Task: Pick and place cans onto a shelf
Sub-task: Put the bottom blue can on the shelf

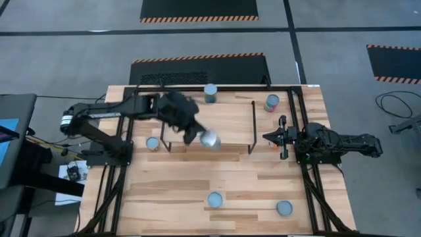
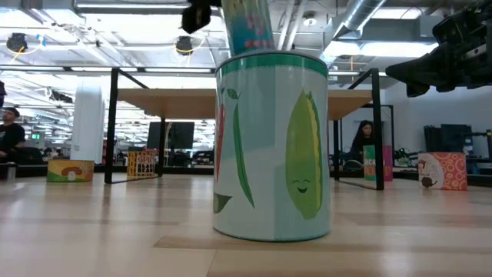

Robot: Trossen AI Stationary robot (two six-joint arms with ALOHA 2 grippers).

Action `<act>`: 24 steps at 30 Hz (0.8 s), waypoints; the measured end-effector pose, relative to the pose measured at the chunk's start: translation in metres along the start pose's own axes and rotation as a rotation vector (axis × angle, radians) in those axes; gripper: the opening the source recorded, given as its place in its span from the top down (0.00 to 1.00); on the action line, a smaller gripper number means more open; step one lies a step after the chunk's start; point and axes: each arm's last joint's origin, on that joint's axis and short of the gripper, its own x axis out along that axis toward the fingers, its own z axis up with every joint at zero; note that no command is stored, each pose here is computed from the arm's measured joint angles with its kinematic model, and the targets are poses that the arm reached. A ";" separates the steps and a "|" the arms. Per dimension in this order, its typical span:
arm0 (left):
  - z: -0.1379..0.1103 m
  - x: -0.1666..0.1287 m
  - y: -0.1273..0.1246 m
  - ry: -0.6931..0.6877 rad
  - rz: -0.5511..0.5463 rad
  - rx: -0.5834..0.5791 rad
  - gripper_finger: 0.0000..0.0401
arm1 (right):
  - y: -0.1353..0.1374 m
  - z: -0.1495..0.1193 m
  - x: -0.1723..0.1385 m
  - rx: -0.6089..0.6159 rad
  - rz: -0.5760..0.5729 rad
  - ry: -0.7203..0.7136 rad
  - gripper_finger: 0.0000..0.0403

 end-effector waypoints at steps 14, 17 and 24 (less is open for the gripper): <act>0.087 0.062 0.043 -0.033 -0.100 0.059 1.00 | 0.000 0.000 0.000 0.000 -0.003 0.000 0.90; 0.090 0.070 0.044 -0.013 -0.114 0.064 1.00 | 0.000 0.000 0.000 0.000 -0.002 0.000 0.90; 0.082 0.074 0.041 0.042 -0.085 0.216 1.00 | 0.000 0.000 0.000 0.000 -0.001 0.000 0.90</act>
